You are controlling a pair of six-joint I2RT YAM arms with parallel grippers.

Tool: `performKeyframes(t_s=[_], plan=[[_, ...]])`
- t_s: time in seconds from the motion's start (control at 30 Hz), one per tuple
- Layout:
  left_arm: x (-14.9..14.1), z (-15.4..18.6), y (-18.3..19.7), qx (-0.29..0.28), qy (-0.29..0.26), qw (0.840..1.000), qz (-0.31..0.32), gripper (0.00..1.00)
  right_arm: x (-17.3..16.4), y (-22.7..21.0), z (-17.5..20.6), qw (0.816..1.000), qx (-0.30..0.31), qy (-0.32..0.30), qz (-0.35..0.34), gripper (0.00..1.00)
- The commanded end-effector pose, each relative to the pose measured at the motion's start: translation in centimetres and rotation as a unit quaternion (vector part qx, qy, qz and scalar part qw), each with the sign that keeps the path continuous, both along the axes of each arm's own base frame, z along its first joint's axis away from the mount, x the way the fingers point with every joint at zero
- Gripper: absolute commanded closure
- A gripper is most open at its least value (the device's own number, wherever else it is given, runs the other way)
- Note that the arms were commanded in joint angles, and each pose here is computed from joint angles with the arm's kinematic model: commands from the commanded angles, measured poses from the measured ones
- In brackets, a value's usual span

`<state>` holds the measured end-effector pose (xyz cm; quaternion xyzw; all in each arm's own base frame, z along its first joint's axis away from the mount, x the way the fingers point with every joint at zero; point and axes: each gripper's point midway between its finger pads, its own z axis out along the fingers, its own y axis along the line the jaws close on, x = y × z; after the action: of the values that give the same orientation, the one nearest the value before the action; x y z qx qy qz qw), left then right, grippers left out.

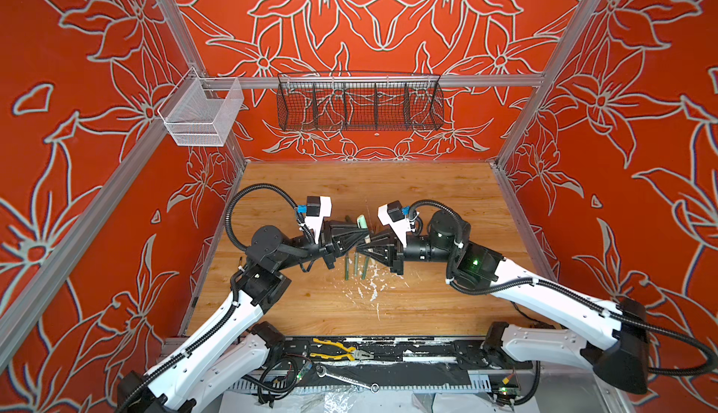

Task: Insert pens into pen caps
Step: Put on the pen cap to the pen.

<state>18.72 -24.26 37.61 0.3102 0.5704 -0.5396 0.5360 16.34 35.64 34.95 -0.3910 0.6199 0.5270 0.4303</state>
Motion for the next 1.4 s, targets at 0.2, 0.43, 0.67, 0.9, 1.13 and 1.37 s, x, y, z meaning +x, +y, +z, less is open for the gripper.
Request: performKeyframes(t_s=[0.2, 0.43, 0.67, 0.9, 1.13, 1.37], plan=[[-3.2, -8.9, -1.7, 0.106, 0.131, 0.979, -0.111, 1.00, -0.4, -3.4, 13.4, 0.981, 0.157, -0.109, -0.042, 1.00], [-2.9, -8.3, -1.1, 0.099, 0.124, 0.982, -0.099, 1.00, -1.0, -2.3, 11.2, 0.992, 0.107, -0.063, -0.004, 1.00], [-2.9, -8.4, -1.3, 0.097, 0.132, 0.981, -0.108, 0.81, -1.6, -2.3, 10.6, 0.995, 0.093, -0.037, 0.012, 1.00], [-2.7, -7.2, -0.5, 0.082, 0.118, 0.985, -0.093, 0.60, -1.0, -1.9, 8.4, 0.998, 0.060, -0.017, 0.004, 1.00], [-2.5, -5.7, 0.5, 0.057, 0.105, 0.989, -0.084, 0.35, -1.0, -1.4, 5.2, 1.000, 0.018, 0.006, 0.013, 1.00], [-2.9, -4.9, 0.8, 0.052, 0.096, 0.990, -0.090, 0.17, -1.2, -0.6, 1.0, 0.998, -0.032, 0.029, 0.039, 1.00]])
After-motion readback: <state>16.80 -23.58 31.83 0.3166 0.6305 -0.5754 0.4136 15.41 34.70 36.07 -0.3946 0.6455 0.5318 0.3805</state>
